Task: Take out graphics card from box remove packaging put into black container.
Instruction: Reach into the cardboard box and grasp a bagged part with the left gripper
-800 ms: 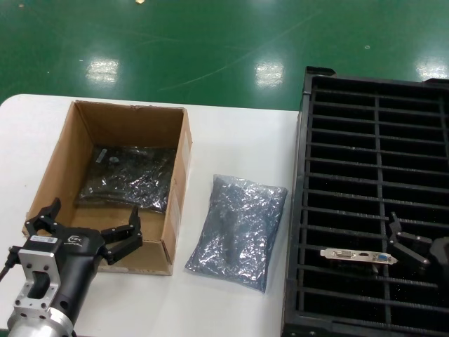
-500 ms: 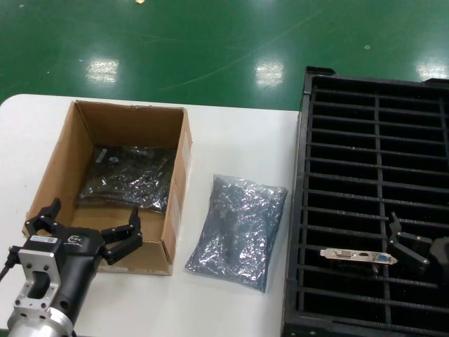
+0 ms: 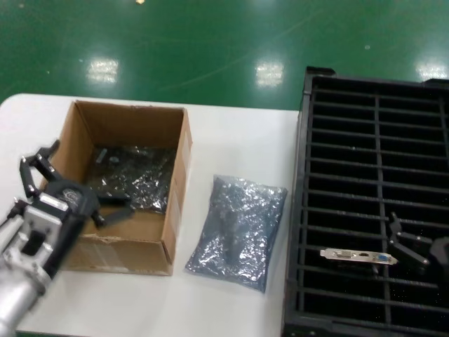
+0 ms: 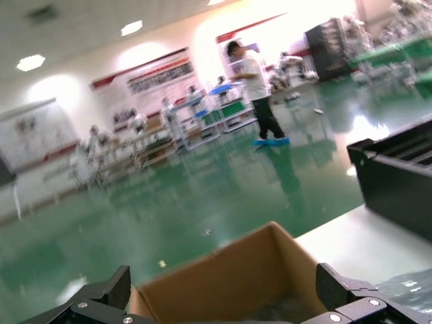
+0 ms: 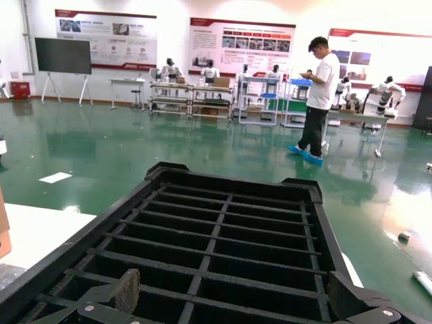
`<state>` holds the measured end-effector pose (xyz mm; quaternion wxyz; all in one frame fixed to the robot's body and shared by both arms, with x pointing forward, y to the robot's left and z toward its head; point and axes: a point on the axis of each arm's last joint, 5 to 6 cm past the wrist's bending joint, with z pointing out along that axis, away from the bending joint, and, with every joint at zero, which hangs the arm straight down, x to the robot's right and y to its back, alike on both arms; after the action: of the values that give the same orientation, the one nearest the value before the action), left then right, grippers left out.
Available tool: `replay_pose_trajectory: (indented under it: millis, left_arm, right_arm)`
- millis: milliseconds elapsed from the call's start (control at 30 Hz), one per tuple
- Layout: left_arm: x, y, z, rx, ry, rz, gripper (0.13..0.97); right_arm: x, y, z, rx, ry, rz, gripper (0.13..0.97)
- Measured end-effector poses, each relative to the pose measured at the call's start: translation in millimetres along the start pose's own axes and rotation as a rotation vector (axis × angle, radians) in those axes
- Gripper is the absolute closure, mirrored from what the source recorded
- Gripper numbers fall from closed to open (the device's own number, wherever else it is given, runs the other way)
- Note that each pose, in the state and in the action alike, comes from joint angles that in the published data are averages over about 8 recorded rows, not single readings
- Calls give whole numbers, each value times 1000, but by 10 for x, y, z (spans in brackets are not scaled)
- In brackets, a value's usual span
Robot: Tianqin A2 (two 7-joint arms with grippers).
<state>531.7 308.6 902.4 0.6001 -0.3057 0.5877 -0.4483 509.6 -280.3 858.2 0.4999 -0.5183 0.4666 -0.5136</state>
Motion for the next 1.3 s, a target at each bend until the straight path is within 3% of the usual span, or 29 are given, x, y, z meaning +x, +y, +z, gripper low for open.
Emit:
replay_pose_trajectory:
  millis: [167,267,400,500,567,667,933,1167,1300]
  left_arm:
    - [-389,-38,306,34,28,229,132]
    - [-583,-67,516,47,75,391,132]
    - [-769,-86,815,44,198,605,132]
    - [-859,-59,1034,18,306,730,132]
    - [-892,-29,1171,-8,368,786,132]
    - [-911,12,1373,-56,435,845,132]
    - [-894,88,1798,-184,550,992,132]
    - [-840,133,1944,-271,655,1053,132]
    - [-795,151,1962,-302,688,1062,135]
  right_arm:
    - [0,0,0,0,0,0,130]
    - [0,0,0,0,0,0,130]
    - [0,0,0,0,0,0,130]
    - [0,0,0,0,0,0,130]
    - [0,0,0,0,0,0,130]
    - [0,0,0,0,0,0,130]
    - [0,0,0,0,0,0,130]
    - [0,0,0,0,0,0,130]
    - [0,0,0,0,0,0,130]
